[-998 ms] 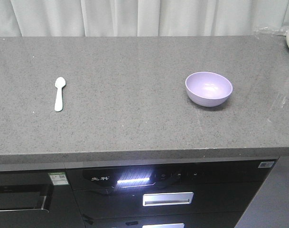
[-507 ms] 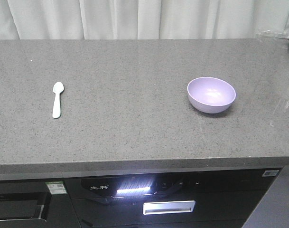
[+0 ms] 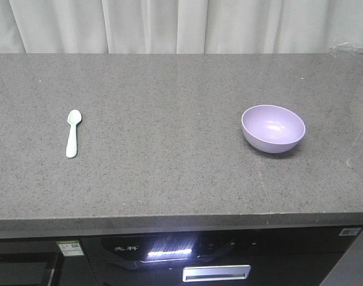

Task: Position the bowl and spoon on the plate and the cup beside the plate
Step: 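Continue driving forward until the spoon and bowl are within reach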

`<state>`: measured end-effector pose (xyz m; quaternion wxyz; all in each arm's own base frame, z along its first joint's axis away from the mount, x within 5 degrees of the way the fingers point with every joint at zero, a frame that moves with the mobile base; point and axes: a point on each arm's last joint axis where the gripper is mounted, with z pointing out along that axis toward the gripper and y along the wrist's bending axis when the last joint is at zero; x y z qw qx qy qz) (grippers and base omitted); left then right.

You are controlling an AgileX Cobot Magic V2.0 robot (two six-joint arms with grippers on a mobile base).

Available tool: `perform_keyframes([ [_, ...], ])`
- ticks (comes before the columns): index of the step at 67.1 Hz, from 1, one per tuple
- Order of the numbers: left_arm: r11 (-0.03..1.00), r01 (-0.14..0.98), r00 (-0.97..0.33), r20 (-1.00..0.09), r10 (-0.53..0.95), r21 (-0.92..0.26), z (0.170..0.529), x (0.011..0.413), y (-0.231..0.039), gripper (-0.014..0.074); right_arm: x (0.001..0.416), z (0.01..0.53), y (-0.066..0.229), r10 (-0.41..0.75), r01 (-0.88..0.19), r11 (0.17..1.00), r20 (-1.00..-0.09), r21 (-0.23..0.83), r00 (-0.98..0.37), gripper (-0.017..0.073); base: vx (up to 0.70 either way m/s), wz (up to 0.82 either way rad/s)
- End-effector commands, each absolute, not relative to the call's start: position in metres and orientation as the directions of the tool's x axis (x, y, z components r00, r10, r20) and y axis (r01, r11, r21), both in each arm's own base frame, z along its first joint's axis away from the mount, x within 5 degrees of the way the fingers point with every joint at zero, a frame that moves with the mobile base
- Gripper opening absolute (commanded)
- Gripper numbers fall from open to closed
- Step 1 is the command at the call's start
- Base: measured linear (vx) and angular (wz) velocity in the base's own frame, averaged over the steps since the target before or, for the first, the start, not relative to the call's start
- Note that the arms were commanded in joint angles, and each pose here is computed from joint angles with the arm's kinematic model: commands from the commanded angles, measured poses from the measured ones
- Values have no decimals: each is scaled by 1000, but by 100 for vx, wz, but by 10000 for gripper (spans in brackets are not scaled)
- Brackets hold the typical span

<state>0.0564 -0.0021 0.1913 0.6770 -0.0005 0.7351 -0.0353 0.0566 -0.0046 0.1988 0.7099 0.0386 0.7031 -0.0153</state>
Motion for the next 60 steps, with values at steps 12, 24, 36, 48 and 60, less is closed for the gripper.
perform_keyframes([
  [12,996,62,11,-998,-59,-58,201,55,-3,-6,56,205,-4,19,73,997,-996,26,92,-3,6,2],
  [24,996,62,11,-998,-59,-58,201,55,-3,-6,56,205,-4,19,73,997,-996,26,92,-3,6,2],
  [36,996,62,11,-998,-59,-58,201,55,-3,-6,56,205,-4,19,73,997,-996,26,92,-3,6,1],
  [48,996,62,11,-998,-59,-58,201,55,-3,-6,56,205,-4,19,73,997,-996,26,92,-3,6,1],
  [60,996,62,11,-998,-59,-58,201,55,-3,-6,56,205,-4,19,73,997,-996,26,92,-3,5,0],
])
